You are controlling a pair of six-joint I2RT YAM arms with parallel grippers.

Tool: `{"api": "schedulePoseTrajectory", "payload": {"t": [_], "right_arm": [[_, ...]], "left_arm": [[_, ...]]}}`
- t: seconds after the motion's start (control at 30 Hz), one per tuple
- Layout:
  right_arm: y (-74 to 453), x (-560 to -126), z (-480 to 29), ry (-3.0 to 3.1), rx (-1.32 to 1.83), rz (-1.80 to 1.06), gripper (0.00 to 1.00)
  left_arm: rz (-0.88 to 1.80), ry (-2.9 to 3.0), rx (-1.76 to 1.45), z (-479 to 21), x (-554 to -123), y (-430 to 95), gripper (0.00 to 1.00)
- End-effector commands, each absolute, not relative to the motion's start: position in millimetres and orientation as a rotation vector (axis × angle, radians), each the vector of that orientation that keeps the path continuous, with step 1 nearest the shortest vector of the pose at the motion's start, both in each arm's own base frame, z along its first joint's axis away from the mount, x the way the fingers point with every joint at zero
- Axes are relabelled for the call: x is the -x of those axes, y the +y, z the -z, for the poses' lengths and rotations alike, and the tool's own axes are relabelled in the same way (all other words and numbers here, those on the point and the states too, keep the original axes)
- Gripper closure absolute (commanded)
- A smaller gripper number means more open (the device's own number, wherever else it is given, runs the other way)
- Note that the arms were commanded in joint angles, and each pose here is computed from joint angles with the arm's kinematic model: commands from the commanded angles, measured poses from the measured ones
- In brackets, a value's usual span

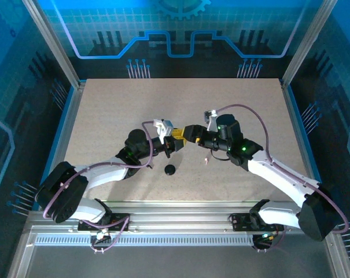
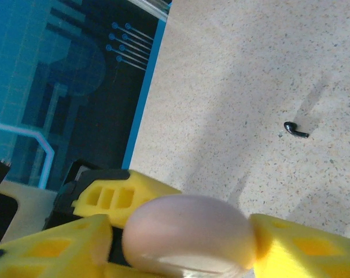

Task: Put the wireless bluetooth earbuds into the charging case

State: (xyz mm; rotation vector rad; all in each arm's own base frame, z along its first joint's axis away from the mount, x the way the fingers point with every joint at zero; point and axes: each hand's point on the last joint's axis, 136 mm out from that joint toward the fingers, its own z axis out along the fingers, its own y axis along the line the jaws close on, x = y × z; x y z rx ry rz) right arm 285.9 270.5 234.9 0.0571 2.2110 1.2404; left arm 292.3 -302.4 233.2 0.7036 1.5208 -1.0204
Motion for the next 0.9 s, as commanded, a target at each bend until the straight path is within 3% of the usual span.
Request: {"api": "schedulePoseTrajectory", "payload": {"t": [0.0,0.3,0.73,0.87], "right_arm": [[270.8,-279.2,-257.1,2.143,0.029,-1.216,0.26],[237.8,-264.7,-287.8,1.947,0.373,-0.970,0.21],[212.5,-232.2,-300.5,1.619,0.974,-0.881,0.24],[205.6,-226.1,-305.0,1.529,1.071,-0.872,0.29]], "left_arm": [[1.051,1.487,-0.712,-252.6,-287.2,-305.2,0.79],[1.147,1.423,-0.795,-271.9,-271.3,-314.8,0.79],[1.232,1.269,-0.931,-313.2,-243.1,-319.2,0.79],[1.230,1.248,-0.947,-317.5,-237.9,-317.5,0.78]]}}
